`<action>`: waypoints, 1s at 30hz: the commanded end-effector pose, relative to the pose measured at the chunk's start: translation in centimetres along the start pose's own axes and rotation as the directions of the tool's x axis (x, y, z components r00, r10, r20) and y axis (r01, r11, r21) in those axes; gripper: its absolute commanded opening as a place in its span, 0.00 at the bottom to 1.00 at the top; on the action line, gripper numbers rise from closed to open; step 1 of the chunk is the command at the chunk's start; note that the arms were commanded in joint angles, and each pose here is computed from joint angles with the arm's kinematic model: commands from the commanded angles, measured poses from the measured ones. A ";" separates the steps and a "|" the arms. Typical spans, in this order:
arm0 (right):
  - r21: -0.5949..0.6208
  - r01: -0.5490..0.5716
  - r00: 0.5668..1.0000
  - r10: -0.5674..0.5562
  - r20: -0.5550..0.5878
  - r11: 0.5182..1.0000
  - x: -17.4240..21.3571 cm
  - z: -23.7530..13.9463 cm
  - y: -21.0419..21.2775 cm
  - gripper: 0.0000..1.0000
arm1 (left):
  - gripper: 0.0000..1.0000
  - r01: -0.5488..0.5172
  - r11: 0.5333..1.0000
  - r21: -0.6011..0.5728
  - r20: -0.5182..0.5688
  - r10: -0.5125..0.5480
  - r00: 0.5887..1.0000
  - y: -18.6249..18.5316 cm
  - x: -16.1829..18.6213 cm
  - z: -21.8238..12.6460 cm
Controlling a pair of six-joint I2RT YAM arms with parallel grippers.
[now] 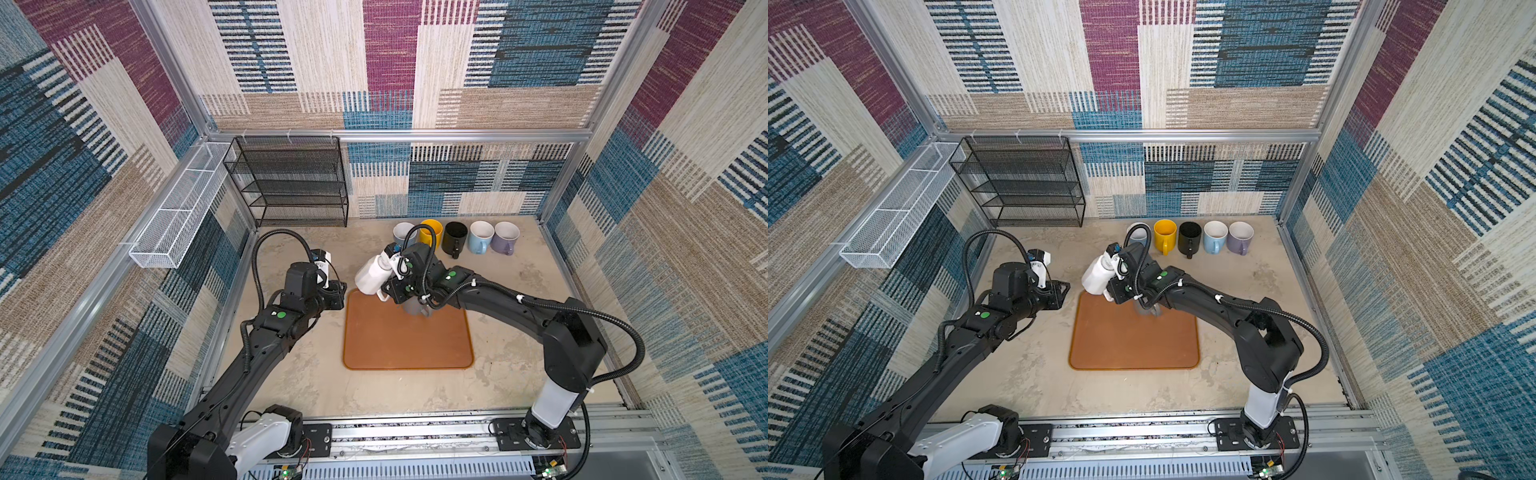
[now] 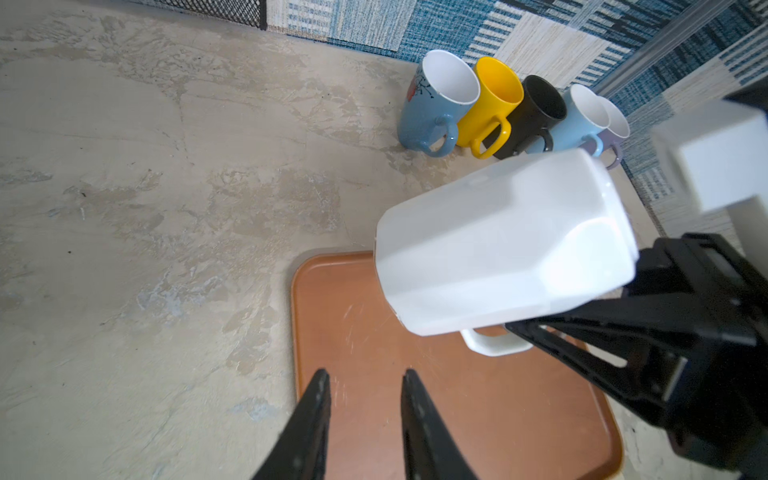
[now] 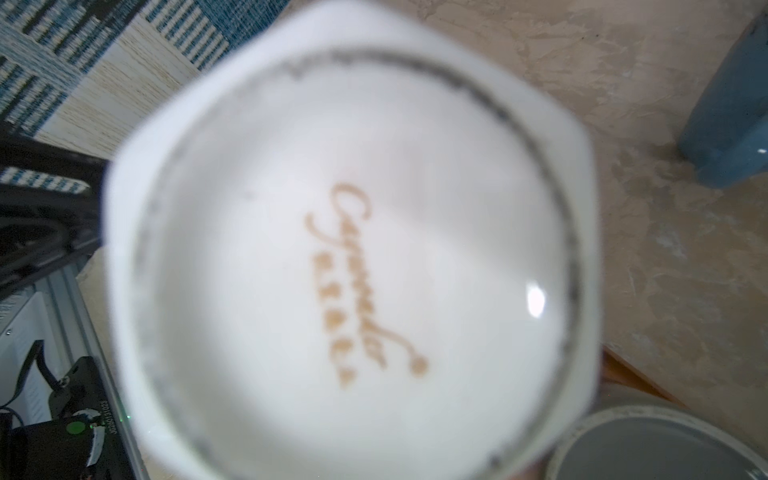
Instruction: Turn the mug right side up
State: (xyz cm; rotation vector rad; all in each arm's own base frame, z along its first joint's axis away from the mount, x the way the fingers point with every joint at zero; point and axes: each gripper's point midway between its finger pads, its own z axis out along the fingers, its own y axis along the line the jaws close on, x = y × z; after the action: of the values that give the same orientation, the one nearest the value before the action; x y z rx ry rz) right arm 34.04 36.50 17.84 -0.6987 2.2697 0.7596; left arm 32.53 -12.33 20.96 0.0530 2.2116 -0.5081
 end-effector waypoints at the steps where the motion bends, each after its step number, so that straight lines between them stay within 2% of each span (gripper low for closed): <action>1: -0.126 0.018 0.982 0.006 0.191 0.992 -4.8 -2.0 2.1 0.00 | 0.31 0.009 0.995 0.100 0.050 -0.014 0.999 -1.6 -1.2 -0.5; 7: -0.163 0.016 0.957 0.032 0.290 0.987 -7.7 -4.1 2.0 0.00 | 0.32 0.034 0.976 0.214 0.090 -0.055 0.994 -2.9 -1.9 -1.3; 13: -0.249 0.025 0.931 0.068 0.358 0.968 -9.9 -5.8 2.5 0.00 | 0.33 0.043 0.932 0.361 0.132 -0.096 0.987 -4.9 -3.0 -2.1; 20: -0.374 0.062 0.921 0.092 0.379 0.925 -11.2 -7.2 3.9 0.00 | 0.34 -0.020 0.853 0.521 0.173 -0.083 0.981 -7.5 -3.4 -3.5; 30: -0.510 0.143 0.915 0.084 0.395 0.848 -11.4 -9.2 6.7 0.00 | 0.34 -0.088 0.766 0.637 0.242 -0.090 0.966 -9.5 -4.6 -5.0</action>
State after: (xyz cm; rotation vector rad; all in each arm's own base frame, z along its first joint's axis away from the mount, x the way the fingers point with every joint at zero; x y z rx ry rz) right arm 34.79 37.65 29.78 -0.6593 1.8577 1.3222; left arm 30.46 -17.84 27.99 0.2644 1.7950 -1.1323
